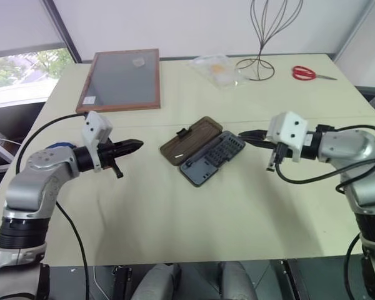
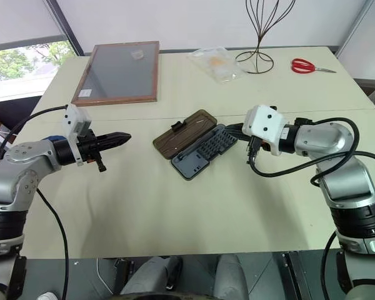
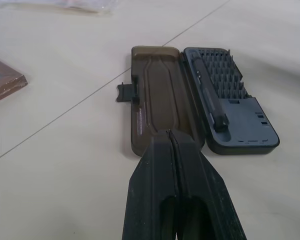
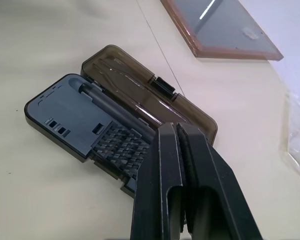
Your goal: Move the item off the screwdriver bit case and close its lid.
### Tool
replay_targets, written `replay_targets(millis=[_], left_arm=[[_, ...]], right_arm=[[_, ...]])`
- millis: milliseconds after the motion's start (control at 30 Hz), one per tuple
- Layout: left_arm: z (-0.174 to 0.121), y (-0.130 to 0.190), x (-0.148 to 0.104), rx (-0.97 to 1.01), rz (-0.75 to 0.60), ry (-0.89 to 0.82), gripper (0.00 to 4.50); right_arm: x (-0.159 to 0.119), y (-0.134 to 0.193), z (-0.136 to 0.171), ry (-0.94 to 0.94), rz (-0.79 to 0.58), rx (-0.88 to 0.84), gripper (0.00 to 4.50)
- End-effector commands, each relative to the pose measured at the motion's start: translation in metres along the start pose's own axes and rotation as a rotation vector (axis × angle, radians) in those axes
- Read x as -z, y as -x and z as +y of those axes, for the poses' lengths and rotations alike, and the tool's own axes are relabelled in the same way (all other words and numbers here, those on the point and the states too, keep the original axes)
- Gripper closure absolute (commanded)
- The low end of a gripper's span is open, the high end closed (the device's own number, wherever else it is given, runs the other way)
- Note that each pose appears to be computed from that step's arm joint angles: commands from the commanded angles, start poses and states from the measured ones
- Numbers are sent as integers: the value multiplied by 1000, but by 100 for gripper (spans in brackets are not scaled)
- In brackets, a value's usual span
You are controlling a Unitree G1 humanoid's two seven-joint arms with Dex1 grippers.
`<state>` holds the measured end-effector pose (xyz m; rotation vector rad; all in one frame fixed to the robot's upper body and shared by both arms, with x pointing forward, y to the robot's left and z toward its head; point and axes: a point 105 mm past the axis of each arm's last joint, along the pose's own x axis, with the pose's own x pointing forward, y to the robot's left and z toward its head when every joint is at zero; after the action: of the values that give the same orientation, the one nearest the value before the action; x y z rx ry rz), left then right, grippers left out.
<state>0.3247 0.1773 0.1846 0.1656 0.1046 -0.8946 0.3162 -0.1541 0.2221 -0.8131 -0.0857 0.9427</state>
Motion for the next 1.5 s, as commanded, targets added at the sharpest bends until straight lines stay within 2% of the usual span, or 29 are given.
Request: replay_targets(millis=[33, 533, 633, 767, 867, 1200, 1500], left_arm=[[-4, -4, -13, 18, -29, -42, 450], [-2, -14, -11, 39, -22, -38, 450], [0, -19, -11, 48, -16, -47, 359], [6, -29, -15, 32, -40, -45, 149], [14, -38, -9, 5, -33, -45, 3], [22, -79, 21, -42, 5, -91, 3], [38, -104, 31, -120, 29, -136, 3]], right_arm=[[-12, -1, -6, 47, -32, 22, 444], [-12, 0, -5, 48, -30, 40, 444], [-13, 0, -6, 48, -34, 45, 450], [-14, -1, -6, 54, -36, 56, 450], [-14, -2, -6, 51, -39, 70, 450], [-13, -4, 0, 35, -43, 101, 450], [-14, -5, 8, 13, -44, 112, 450]])
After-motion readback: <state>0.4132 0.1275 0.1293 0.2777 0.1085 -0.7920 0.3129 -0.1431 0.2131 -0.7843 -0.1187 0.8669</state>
